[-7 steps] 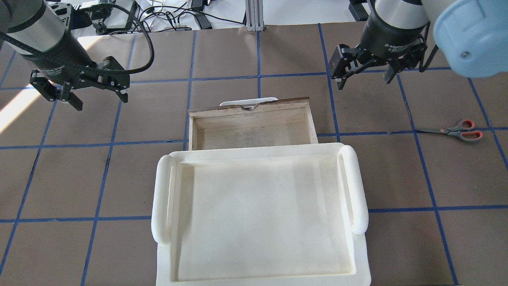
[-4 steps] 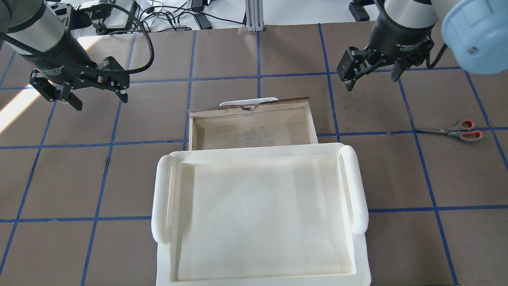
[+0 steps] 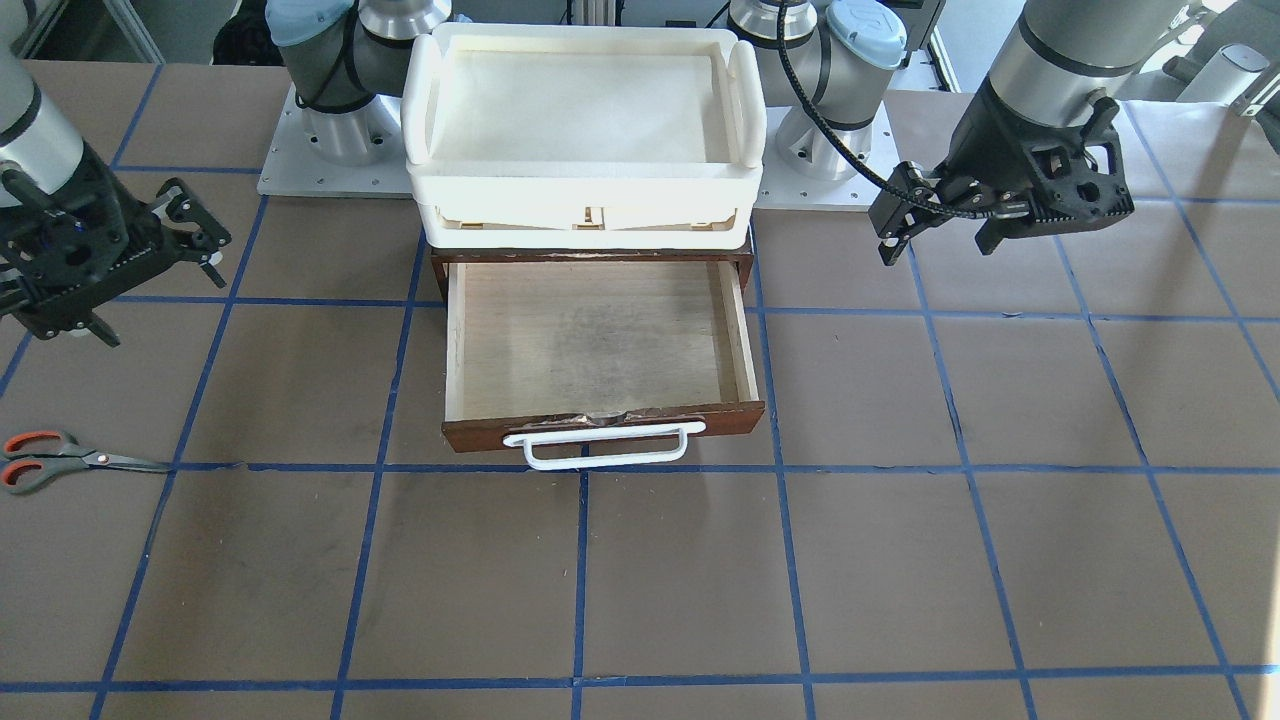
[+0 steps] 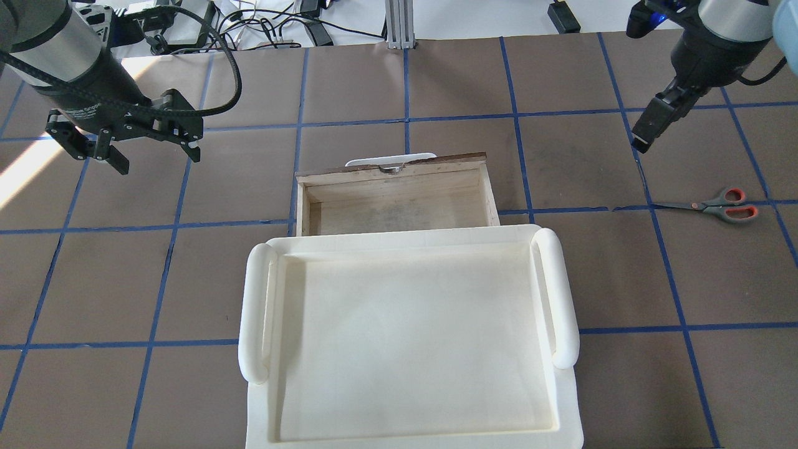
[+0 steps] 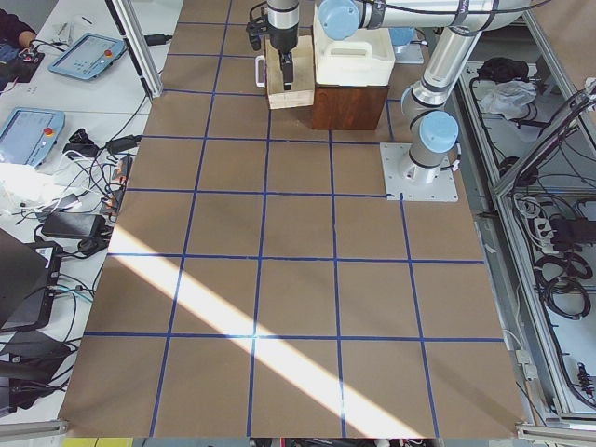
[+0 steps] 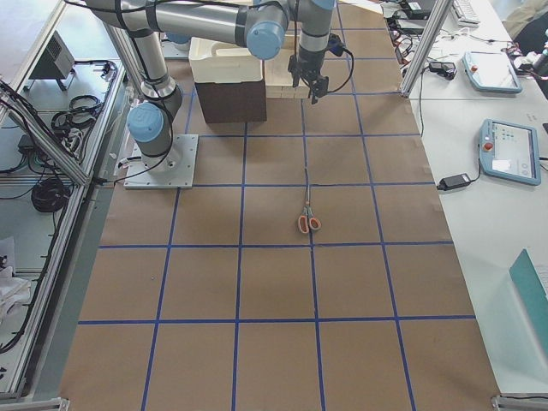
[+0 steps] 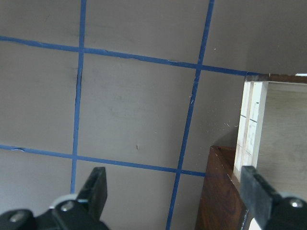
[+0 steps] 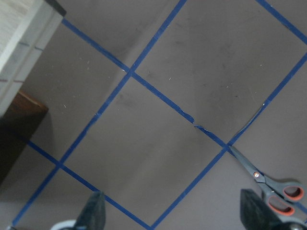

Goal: Put scissors in drawer and close it
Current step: 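Move the right gripper down toward the grey-and-orange scissors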

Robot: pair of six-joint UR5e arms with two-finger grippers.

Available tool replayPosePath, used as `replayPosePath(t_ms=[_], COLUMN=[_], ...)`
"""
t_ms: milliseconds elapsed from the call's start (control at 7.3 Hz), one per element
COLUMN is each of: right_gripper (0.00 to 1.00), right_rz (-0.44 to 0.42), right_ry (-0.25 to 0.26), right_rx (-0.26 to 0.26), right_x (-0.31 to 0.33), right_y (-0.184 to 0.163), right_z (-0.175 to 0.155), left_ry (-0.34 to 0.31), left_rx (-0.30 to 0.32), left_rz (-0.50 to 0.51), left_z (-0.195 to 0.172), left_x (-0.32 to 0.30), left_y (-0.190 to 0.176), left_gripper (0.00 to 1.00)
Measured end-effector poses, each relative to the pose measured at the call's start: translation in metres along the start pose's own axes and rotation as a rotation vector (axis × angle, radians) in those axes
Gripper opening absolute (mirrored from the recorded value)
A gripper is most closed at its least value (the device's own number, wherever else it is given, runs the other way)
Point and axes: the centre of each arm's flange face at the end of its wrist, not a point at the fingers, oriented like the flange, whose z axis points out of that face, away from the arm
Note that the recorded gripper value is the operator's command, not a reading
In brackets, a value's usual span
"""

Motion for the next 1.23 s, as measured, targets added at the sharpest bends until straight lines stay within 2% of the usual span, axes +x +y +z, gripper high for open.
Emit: replayPosePath(t_ms=[137,411,685,958,1232], right_gripper=[1.00,1.00,1.00,1.00,1.00], right_rz=[-0.119,-0.310,-0.498,-0.615,-0.688], right_ry=[-0.026,-0.037,0.016,0.059,0.068], right_rx=[-0.003,0.004,0.001,-0.007,-0.001], right_x=[0.042,0.116,0.145,0.152,0.165], right_y=[0.023,0.062,0.081,0.115,0.133], right_z=[0.023,0.075,0.122,0.176,0.221], left_ry=[0.000,-0.001,-0.001,-0.002,-0.002], left_rx=[0.000,-0.001,-0.002,-0.003,-0.007], left_rz=[0.000,0.000,0.000,0.001,0.001], left_z=[0.000,0.000,0.000,0.001,0.003], left_x=[0.000,0.000,0.000,0.000,0.000], left_y=[0.000,0.000,0.001,0.001,0.003], left_gripper=[1.00,1.00,1.00,1.00,1.00])
